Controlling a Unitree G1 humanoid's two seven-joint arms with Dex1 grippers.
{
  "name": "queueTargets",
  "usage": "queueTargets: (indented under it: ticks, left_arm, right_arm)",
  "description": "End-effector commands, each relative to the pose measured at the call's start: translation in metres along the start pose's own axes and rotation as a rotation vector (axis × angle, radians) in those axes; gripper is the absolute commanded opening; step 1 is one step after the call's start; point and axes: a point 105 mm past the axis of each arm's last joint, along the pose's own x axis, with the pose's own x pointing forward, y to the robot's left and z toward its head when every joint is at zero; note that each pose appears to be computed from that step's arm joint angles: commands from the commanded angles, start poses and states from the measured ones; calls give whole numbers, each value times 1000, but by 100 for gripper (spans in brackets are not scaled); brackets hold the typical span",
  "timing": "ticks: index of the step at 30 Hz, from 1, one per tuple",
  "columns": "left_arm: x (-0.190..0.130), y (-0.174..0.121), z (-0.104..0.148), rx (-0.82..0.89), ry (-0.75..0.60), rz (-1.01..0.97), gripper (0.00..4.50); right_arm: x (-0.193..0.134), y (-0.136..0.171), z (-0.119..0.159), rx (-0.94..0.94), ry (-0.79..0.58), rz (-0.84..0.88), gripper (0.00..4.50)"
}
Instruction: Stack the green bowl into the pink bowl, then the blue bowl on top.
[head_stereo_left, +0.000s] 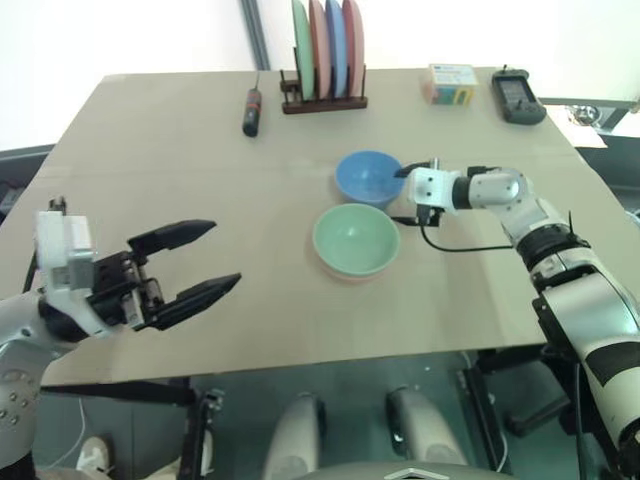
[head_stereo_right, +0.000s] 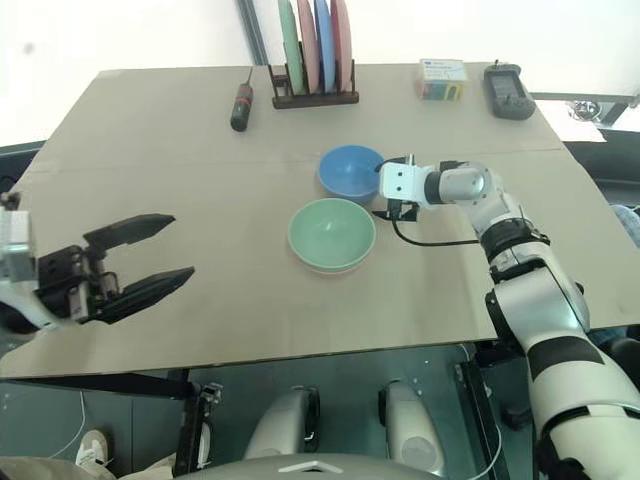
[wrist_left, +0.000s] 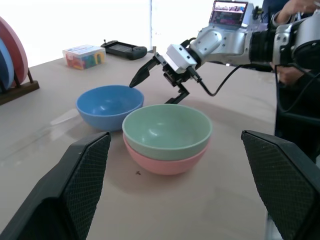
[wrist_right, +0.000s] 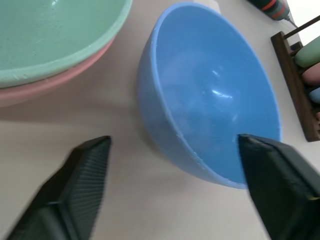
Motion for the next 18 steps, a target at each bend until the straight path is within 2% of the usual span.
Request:
queueTargets:
  ticks: [1, 5, 7, 13, 18]
  left_arm:
    - [0, -12, 13, 9, -26, -32, 450]
    - [-1, -14, 12, -4, -30, -23, 450]
    - [-1, -15, 12, -11, -33, -24, 450]
    - [1, -17, 10, -37, -33, -45, 450]
    - [2, -10, 3, -39, -27, -25, 450]
  right_arm:
    - [2, -13, 12, -39, -22, -27, 250]
    - [5, -13, 10, -52, 9, -31, 69]
    - [5, -16, 9, -62, 19, -45, 11]
    - [-6, -28, 19, -79, -24, -56, 11]
    - [-32, -40, 48, -10, -211, -17, 11]
